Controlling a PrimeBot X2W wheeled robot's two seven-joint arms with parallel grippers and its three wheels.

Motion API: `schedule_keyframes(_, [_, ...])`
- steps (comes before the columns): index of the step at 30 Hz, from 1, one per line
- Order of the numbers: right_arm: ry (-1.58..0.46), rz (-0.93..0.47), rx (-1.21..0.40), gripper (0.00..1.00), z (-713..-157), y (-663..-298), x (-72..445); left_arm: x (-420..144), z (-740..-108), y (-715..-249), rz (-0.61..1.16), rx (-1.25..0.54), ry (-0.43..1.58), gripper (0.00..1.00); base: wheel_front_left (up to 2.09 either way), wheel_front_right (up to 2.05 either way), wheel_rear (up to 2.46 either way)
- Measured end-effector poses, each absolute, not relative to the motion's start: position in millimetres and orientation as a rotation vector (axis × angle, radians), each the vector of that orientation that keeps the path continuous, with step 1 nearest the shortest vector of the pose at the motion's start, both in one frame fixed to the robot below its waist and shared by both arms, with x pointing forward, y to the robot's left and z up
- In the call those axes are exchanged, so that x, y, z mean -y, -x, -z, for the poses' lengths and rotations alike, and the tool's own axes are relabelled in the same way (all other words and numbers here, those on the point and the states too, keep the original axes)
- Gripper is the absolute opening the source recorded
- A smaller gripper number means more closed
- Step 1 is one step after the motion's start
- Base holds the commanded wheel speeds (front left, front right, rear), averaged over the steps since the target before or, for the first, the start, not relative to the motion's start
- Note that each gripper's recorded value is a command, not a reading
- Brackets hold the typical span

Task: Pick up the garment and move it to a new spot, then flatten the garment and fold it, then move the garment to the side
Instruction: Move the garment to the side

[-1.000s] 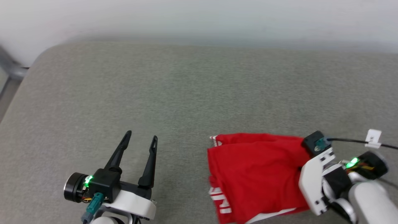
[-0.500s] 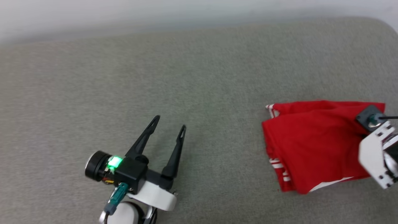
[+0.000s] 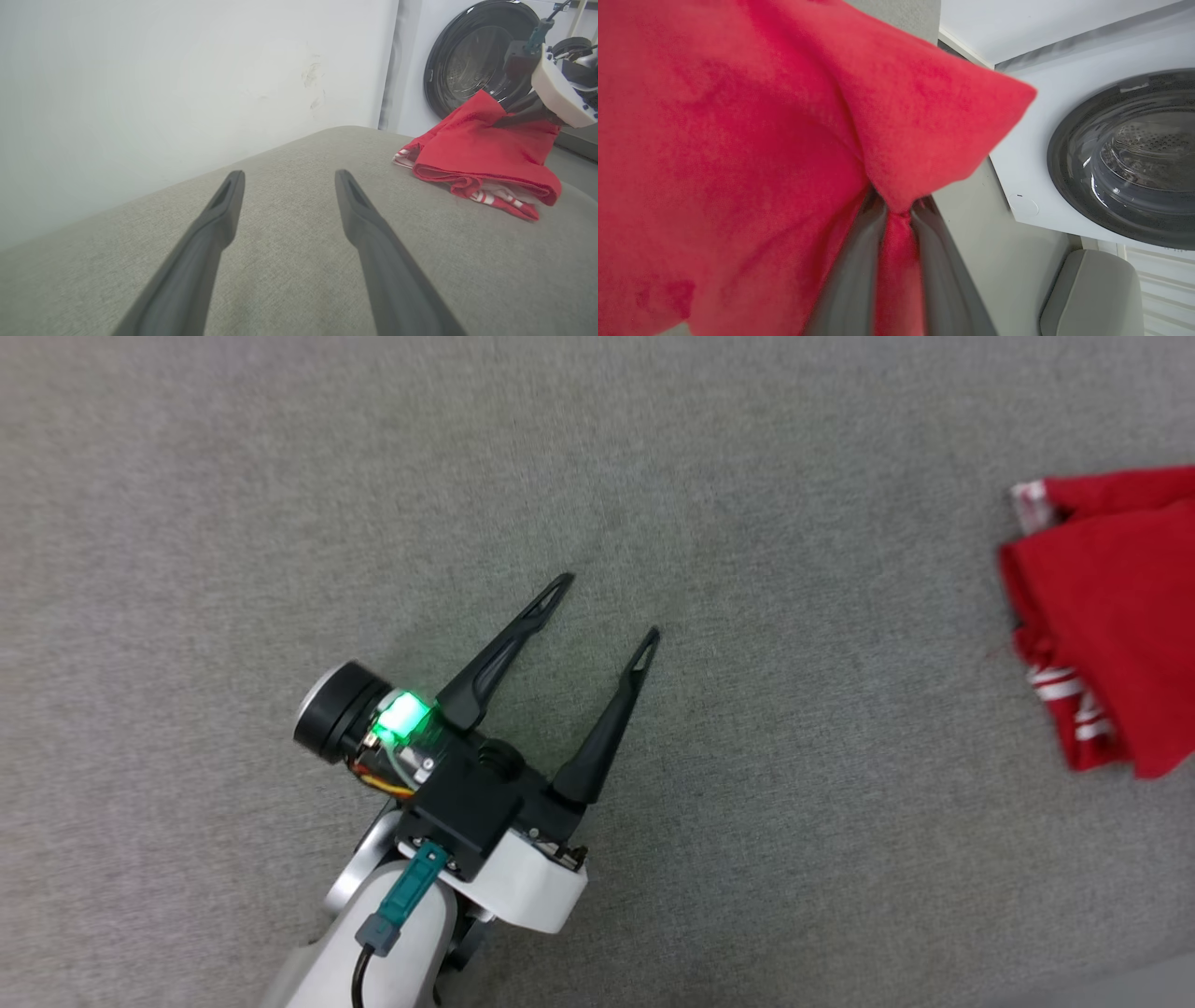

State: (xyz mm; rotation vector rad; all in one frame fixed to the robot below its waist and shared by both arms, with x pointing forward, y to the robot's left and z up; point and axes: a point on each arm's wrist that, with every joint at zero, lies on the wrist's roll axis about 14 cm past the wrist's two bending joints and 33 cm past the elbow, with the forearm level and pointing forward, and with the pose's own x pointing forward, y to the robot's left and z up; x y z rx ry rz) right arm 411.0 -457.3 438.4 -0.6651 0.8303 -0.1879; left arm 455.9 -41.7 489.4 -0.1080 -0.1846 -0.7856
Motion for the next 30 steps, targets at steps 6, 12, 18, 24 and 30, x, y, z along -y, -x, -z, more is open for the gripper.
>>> schedule_keyframes(6, [0.724,0.266,-0.831,0.0,-432,-415,495,54,-485,-469,0.828,0.225,0.135,1.0,0.0,0.0,0.0])
schedule_keyframes(12, [0.74,0.301,-0.843,0.0,-420,-426,510,57,-476,-477,0.836,0.229,0.15,1.0,0.0,0.0,0.0])
schedule_keyframes(18, [0.701,0.317,-0.844,0.35,-406,-435,506,48,-473,-482,0.809,0.223,0.135,1.0,0.0,0.0,0.0])
schedule_keyframes(24, [0.694,0.34,-0.812,1.0,-421,-434,505,43,-490,-477,0.782,0.239,0.124,1.0,0.0,0.0,0.0])
schedule_keyframes(30, [0.662,0.339,-0.68,1.0,-457,-446,488,27,-509,-469,0.718,0.243,0.105,1.0,0.0,0.0,0.0])
